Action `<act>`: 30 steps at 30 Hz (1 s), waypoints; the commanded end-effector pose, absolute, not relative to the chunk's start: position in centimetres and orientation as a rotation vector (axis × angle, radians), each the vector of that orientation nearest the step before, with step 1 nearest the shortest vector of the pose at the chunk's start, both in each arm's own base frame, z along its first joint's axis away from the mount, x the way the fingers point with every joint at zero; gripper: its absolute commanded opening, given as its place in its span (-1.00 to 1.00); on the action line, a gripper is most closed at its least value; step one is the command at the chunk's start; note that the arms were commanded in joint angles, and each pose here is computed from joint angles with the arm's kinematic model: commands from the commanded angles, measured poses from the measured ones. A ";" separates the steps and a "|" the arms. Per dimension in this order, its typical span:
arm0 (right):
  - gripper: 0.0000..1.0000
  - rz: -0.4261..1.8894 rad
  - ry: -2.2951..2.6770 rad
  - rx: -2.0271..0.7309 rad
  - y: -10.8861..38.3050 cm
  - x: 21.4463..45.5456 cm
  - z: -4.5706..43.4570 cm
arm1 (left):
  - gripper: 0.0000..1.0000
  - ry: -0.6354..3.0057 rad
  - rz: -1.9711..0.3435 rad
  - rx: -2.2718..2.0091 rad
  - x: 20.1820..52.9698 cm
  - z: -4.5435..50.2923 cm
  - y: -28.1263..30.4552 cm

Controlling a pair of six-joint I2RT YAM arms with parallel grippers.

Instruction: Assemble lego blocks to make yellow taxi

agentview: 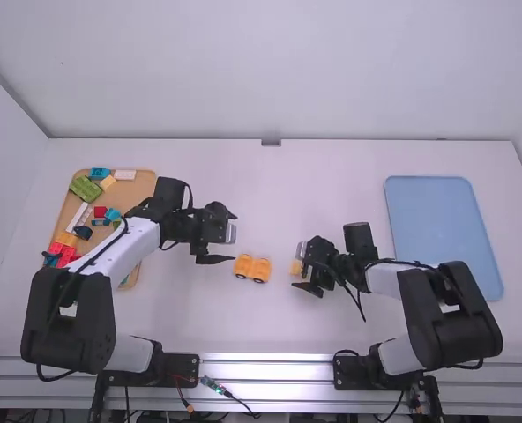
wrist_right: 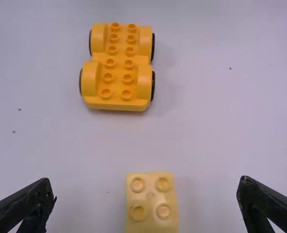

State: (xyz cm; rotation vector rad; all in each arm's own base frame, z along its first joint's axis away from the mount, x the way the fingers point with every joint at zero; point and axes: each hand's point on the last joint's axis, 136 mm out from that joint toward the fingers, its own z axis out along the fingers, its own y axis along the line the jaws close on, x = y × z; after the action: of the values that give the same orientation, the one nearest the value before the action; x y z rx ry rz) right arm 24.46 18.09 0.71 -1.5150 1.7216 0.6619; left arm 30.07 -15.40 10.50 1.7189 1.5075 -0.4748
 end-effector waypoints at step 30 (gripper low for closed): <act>0.36 0.807 1.808 -1.480 18.7 25.6 -3.3 | 0.98 1.493 -0.529 1.732 29.8 9.3 -15.9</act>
State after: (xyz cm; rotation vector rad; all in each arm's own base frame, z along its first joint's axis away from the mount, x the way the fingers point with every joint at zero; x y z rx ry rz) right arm 25.57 18.76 -2.92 -1.4859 1.7894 0.7908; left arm 30.25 -15.47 9.40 1.7298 1.5103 -0.4939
